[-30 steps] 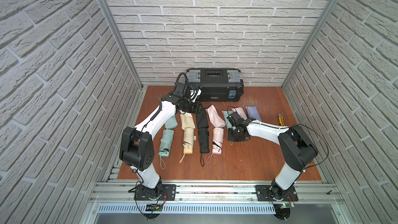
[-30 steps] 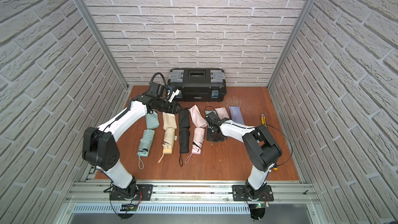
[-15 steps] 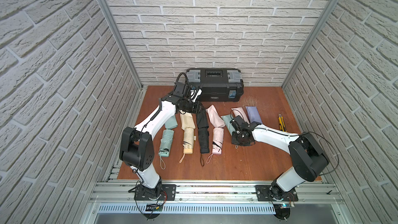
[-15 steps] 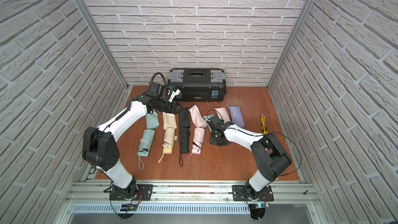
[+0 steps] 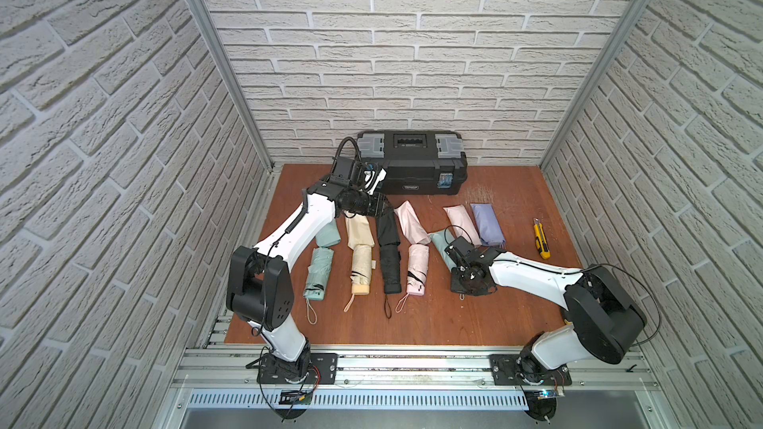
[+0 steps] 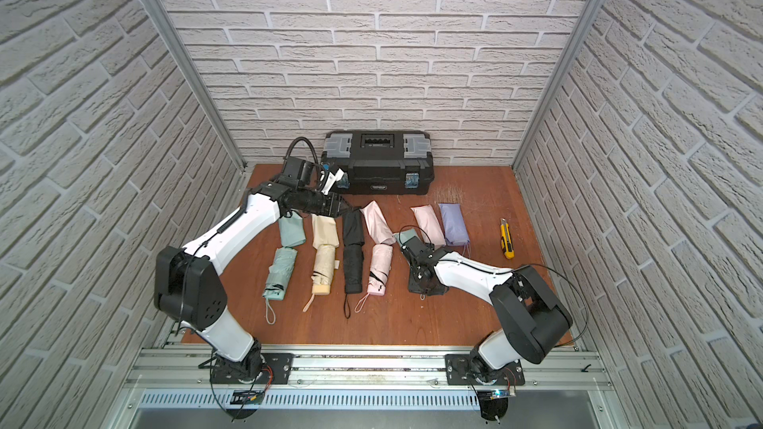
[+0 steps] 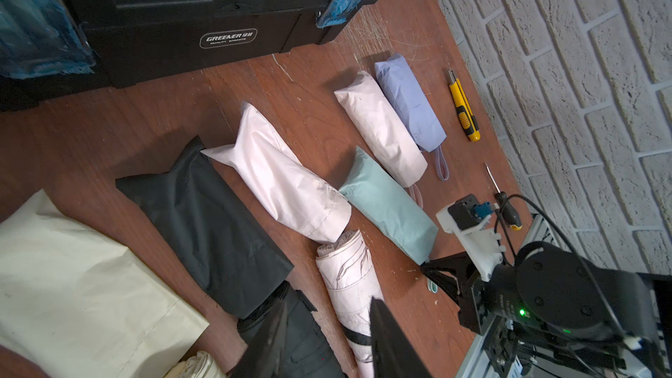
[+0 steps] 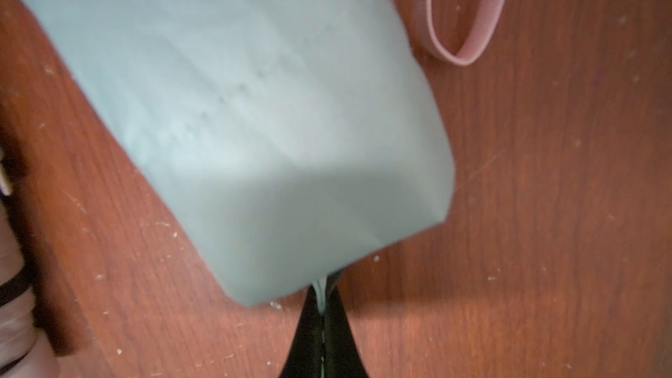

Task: Take umbrellas out of sleeves
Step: Move the umbrella to the center of the board.

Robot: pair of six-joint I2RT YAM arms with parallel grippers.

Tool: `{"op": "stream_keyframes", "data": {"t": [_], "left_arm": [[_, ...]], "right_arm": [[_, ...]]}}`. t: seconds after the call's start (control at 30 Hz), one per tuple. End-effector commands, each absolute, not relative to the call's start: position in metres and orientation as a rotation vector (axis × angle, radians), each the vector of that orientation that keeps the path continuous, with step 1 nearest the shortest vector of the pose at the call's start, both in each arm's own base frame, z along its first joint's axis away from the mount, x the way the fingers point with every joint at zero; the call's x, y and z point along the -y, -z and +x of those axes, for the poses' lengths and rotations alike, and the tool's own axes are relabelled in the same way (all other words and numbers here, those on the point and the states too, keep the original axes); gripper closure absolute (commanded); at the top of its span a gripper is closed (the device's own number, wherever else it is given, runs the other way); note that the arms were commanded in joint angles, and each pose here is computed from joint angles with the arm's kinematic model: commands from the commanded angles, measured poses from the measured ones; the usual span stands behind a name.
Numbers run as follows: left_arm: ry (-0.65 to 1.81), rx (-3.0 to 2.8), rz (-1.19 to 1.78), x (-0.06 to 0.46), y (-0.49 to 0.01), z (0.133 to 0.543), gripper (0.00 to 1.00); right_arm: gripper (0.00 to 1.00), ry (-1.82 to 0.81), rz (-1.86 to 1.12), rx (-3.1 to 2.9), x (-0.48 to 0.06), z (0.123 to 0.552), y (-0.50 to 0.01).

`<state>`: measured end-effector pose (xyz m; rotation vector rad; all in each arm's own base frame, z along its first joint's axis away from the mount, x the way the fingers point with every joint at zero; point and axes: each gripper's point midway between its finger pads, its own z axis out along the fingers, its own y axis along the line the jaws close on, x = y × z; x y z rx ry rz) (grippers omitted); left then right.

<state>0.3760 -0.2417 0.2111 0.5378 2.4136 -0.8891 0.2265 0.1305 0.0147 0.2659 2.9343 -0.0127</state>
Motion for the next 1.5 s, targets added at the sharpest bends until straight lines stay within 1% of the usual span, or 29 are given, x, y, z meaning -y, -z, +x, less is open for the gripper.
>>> {"op": "stream_keyframes", "data": {"t": [0.0,0.17,0.37,0.53,0.77,0.9,1.03,1.13,1.27,1.3,1.37,1.4,1.47], "left_arm": [[0.883,-2.349,0.553,0.240,-0.232,0.377,0.60],[0.865,-2.345,0.560,0.238,-0.234,0.377,0.60],[0.857,-2.343,0.562,0.237,-0.236,0.376,0.60],[0.855,-2.337,0.566,0.237,-0.238,0.375,0.60],[0.856,-2.340,0.566,0.237,-0.237,0.375,0.60],[0.849,-2.342,0.565,0.236,-0.236,0.375,0.60],[0.851,-2.344,0.564,0.236,-0.235,0.376,0.60],[0.853,-2.344,0.565,0.237,-0.235,0.376,0.60],[0.857,-2.344,0.565,0.237,-0.235,0.376,0.60],[0.856,-2.346,0.564,0.237,-0.234,0.376,0.60],[0.854,-2.343,0.565,0.237,-0.236,0.376,0.60],[0.854,-2.345,0.566,0.237,-0.235,0.375,0.60],[0.850,-2.347,0.565,0.236,-0.234,0.376,0.60]], "right_arm": [[0.97,0.033,0.217,-2.952,-0.139,0.222,-0.016],[0.97,0.010,0.144,-2.960,-0.162,0.232,-0.025],[0.97,-0.038,0.028,-2.945,-0.195,0.246,-0.048],[0.97,-0.075,-0.001,-2.938,-0.205,0.246,-0.059],[0.97,-0.042,0.017,-2.934,-0.187,0.231,-0.061],[0.97,0.000,0.024,-2.959,-0.172,0.216,-0.051],[0.97,0.104,0.040,-2.983,-0.150,0.201,-0.040],[0.97,0.170,0.055,-2.971,-0.138,0.197,-0.039],[0.97,0.156,0.047,-2.961,-0.142,0.203,-0.043],[0.96,0.153,0.039,-2.959,-0.144,0.205,-0.045],[0.75,0.135,0.008,-2.943,-0.150,0.212,-0.055],[0.68,0.124,-0.008,-2.929,-0.153,0.215,-0.063],[0.48,0.062,-0.042,-2.878,-0.161,0.225,-0.087]]}}
